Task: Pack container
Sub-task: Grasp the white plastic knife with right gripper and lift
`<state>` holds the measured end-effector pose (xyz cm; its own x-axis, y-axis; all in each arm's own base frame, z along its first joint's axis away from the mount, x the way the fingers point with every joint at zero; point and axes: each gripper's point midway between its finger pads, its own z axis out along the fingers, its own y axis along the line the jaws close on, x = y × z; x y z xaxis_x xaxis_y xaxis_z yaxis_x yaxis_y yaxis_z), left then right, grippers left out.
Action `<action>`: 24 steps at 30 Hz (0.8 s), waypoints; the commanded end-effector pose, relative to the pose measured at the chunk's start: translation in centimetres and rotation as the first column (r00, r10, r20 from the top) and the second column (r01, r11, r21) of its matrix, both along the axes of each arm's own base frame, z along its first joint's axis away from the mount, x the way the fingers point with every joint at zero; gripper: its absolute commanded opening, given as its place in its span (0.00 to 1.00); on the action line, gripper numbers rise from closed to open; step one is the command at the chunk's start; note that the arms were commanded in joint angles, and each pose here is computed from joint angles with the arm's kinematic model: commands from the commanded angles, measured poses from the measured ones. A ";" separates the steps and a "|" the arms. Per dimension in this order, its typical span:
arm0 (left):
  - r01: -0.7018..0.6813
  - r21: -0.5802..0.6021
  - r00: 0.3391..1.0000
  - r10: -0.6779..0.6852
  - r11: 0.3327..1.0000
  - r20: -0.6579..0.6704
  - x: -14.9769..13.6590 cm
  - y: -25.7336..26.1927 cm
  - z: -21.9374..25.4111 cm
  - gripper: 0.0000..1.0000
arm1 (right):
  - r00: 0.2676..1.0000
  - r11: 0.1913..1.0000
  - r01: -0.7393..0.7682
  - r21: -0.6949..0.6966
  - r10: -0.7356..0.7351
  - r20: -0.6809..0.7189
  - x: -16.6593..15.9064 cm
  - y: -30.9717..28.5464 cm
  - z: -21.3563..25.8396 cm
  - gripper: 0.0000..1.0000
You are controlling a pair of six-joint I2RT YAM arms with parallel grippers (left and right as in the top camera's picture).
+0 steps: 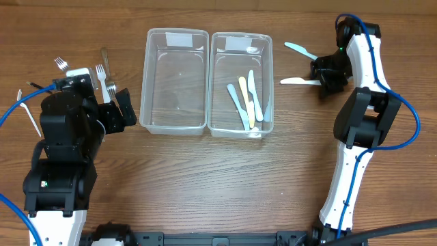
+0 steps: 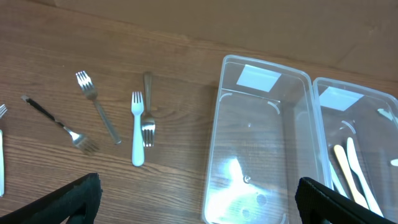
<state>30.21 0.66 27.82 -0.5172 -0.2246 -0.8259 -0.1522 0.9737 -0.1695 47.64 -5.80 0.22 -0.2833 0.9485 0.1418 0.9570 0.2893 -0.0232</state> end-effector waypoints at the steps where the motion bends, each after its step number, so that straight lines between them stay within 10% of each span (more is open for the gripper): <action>1: 0.010 0.000 1.000 -0.010 1.000 0.023 0.1 -0.1 1.0 1.00 | 1.000 1.000 -0.001 -0.010 0.000 -0.028 -0.5 -0.2 -1.1 0.55; 10: 0.028 -0.010 0.999 -0.028 1.000 0.023 0.1 -0.4 1.0 1.00 | 1.000 1.000 0.002 0.010 -0.002 0.005 0.2 0.1 -1.2 0.24; 24: 0.028 -0.010 0.999 -0.028 1.000 0.023 0.1 -0.4 1.0 1.00 | 1.000 1.000 0.000 0.008 0.000 0.028 0.8 0.0 -1.1 0.04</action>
